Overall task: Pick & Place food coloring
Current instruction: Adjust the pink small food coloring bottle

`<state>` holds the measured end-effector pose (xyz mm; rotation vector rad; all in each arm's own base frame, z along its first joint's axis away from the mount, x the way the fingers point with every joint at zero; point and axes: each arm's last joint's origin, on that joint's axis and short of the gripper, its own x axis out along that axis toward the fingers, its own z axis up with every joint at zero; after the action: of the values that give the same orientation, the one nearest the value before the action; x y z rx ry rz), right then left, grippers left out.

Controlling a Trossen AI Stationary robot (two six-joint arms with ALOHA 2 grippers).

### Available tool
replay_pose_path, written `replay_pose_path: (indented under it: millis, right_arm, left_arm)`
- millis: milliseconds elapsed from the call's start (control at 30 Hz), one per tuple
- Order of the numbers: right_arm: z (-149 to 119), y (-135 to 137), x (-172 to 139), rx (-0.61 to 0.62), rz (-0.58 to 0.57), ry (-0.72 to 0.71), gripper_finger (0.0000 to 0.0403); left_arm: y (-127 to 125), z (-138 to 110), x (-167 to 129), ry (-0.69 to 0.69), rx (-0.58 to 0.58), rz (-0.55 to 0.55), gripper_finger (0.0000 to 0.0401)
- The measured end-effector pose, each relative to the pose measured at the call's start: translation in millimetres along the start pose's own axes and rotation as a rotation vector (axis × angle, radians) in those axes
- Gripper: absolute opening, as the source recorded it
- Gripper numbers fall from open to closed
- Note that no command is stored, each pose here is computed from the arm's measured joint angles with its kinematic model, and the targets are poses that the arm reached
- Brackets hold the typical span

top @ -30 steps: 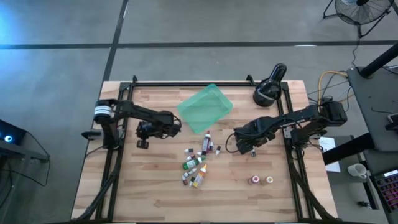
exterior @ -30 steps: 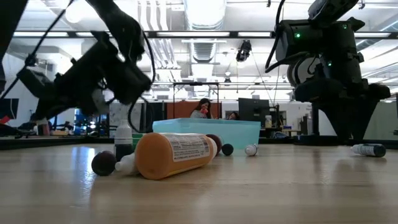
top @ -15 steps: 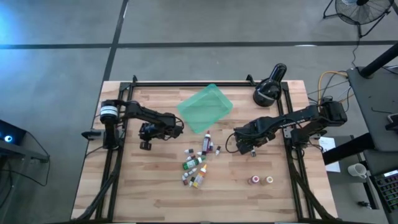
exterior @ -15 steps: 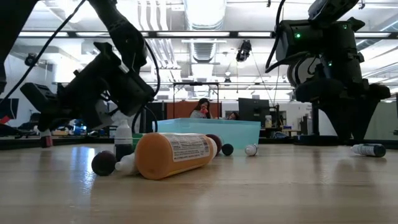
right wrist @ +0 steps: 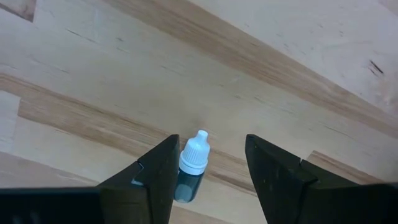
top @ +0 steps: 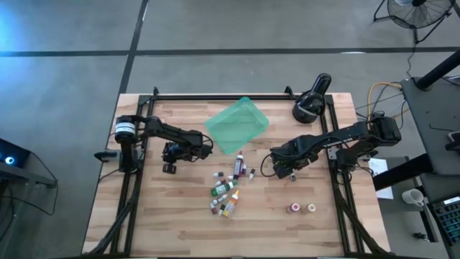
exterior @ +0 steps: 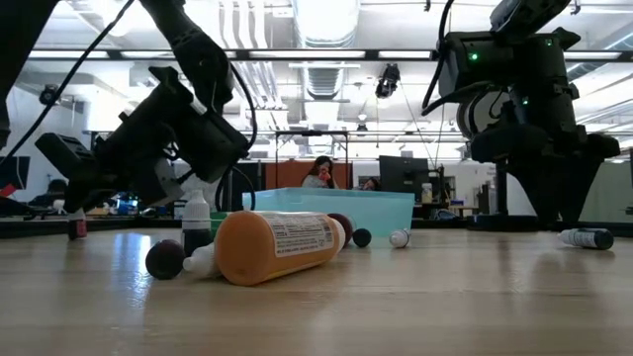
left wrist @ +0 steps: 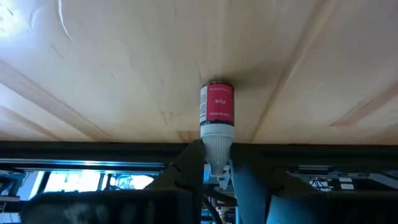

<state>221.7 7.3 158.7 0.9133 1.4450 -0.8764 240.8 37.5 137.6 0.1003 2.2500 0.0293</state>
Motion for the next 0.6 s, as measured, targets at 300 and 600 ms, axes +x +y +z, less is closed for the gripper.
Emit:
replay_pose_path:
  millis: [300, 600]
  right_arm:
    - [0.0, 0.0, 0.0, 0.000, 0.000, -0.001, 0.0178]
    - [0.0, 0.1, 0.0, 0.000, 0.000, -0.001, 0.0178]
  left_arm:
    - [2.6, 5.4, -11.9, -0.069, -0.016, 0.001, 0.0089]
    - [3.7, -3.7, -37.6, -0.235, -0.015, 0.012, 0.0106]
